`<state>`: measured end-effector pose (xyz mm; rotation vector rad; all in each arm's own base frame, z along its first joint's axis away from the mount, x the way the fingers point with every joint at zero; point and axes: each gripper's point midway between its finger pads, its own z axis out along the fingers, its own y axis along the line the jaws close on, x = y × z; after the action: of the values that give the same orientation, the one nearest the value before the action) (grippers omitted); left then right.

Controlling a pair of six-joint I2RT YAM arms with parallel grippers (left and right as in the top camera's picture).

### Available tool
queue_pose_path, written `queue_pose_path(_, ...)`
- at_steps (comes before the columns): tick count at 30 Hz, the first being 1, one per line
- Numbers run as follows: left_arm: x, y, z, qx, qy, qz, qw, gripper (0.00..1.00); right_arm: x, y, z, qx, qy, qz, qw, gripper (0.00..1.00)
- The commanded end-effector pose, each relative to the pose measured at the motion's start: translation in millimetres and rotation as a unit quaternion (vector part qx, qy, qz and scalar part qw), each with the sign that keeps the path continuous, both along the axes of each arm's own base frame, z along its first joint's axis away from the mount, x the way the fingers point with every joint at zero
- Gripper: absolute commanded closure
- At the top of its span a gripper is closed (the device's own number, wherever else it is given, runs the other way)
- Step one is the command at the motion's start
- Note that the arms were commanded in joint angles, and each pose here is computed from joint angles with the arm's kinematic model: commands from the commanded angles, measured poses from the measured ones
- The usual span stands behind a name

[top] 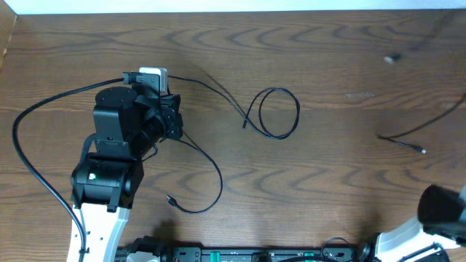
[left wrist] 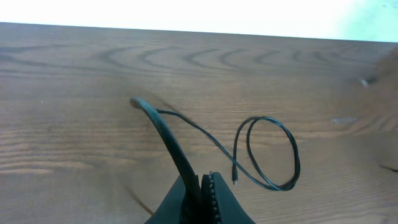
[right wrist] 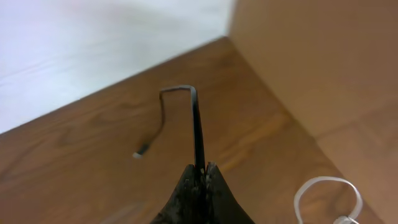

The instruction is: Untangle cables

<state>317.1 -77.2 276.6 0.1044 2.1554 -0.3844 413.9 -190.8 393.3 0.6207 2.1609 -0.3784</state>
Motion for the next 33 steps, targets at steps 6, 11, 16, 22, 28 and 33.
queue_pose_path(6,-1,-3,16,-0.017,-0.015,0.000,1.000,0.92,-32,-109,-36,0.026,0.018,-0.146,0.989,0.99)
queue_pose_path(11,-1,-3,16,-0.018,-0.015,0.000,1.000,0.92,-74,-158,-35,0.047,-0.005,-0.220,0.974,0.99)
queue_pose_path(16,-1,-3,16,-0.019,-0.014,0.001,1.000,0.92,-115,-193,-19,0.091,-0.067,-0.259,0.959,0.99)
queue_pose_path(22,-3,-3,14,-0.018,-0.008,0.001,1.000,0.92,-125,-207,-28,0.108,-0.069,-0.265,0.956,0.99)
queue_pose_path(28,-3,-3,13,-0.018,-0.007,0.001,1.000,0.92,-107,-220,-82,0.143,-0.019,-0.266,0.953,0.99)
queue_pose_path(33,-5,-3,10,-0.023,0.001,0.002,1.000,0.92,-113,-235,-148,0.169,0.063,-0.298,0.938,0.99)
